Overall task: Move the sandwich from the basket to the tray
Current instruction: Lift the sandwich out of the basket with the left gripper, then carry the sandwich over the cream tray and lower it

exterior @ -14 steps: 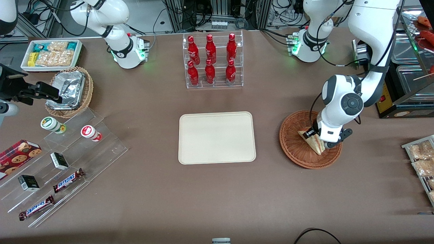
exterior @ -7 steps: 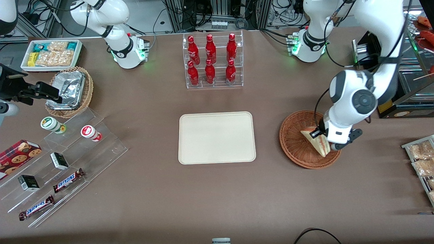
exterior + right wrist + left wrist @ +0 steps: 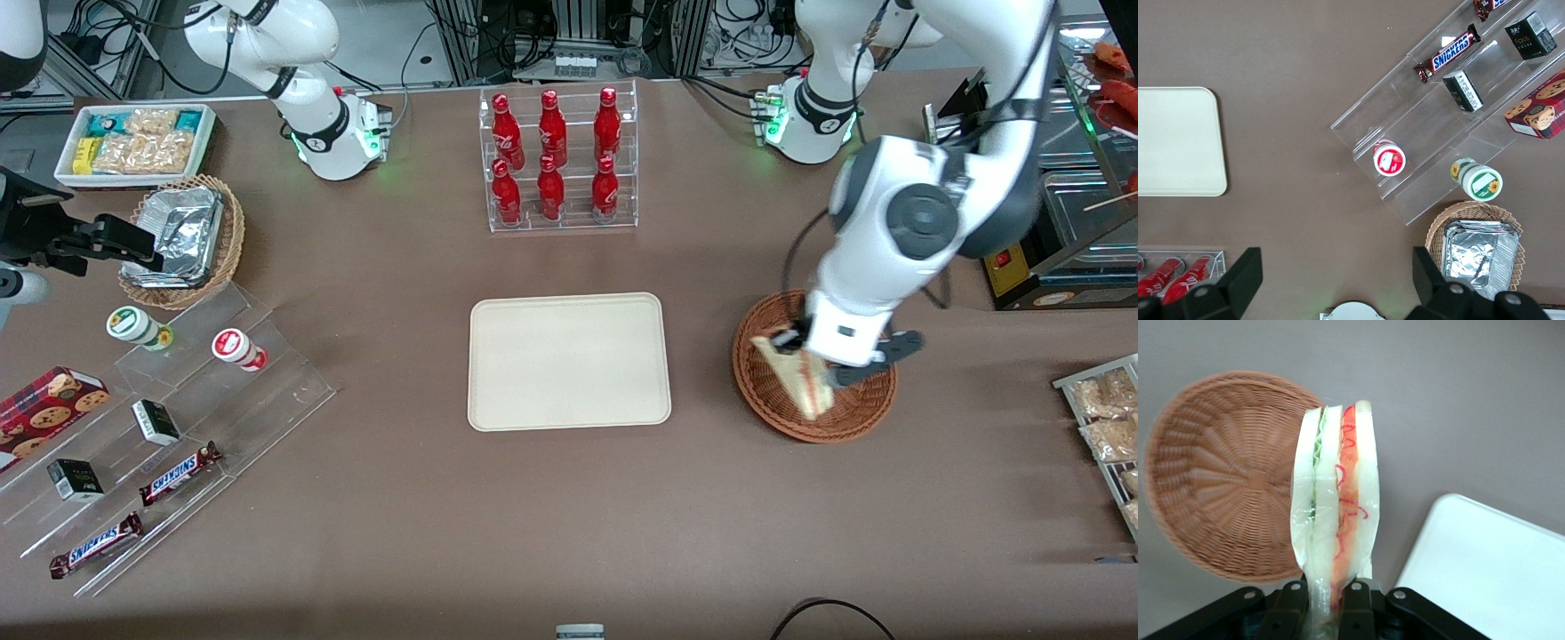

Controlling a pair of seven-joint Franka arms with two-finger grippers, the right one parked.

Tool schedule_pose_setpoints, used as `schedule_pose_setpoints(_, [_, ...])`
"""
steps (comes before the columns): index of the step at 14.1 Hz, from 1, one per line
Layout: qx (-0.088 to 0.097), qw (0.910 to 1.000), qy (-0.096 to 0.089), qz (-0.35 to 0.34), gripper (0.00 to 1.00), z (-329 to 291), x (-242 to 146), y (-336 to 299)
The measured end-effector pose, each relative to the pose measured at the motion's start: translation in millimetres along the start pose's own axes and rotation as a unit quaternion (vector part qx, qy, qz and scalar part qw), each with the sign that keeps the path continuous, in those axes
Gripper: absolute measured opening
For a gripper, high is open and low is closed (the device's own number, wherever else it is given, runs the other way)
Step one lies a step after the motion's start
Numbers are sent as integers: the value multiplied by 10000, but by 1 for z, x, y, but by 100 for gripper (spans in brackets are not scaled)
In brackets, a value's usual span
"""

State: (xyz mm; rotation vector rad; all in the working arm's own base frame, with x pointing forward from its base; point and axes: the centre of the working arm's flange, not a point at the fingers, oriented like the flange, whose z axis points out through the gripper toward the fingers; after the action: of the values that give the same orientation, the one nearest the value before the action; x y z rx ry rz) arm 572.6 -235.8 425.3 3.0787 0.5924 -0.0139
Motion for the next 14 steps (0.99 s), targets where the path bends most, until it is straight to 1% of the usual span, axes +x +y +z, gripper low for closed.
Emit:
schedule_pose_setpoints(4, [7,9981,-81,607,16,26,-40,78])
schedule_pose_setpoints(8, [73,9938,-228,1086,16,77,-74,151])
schedule_pose_setpoints(10, [72,9915,-254,1271,16,96,-91,178])
schedule_pose_setpoints(11, [3,9908,-212,1337,16,100,-96,188])
schedule_pose_setpoints(13, [-201,9898,-72,1408,16,106,-102,201])
schedule_pose_setpoints(14, [-243,9893,-49,1435,16,110,-105,205])
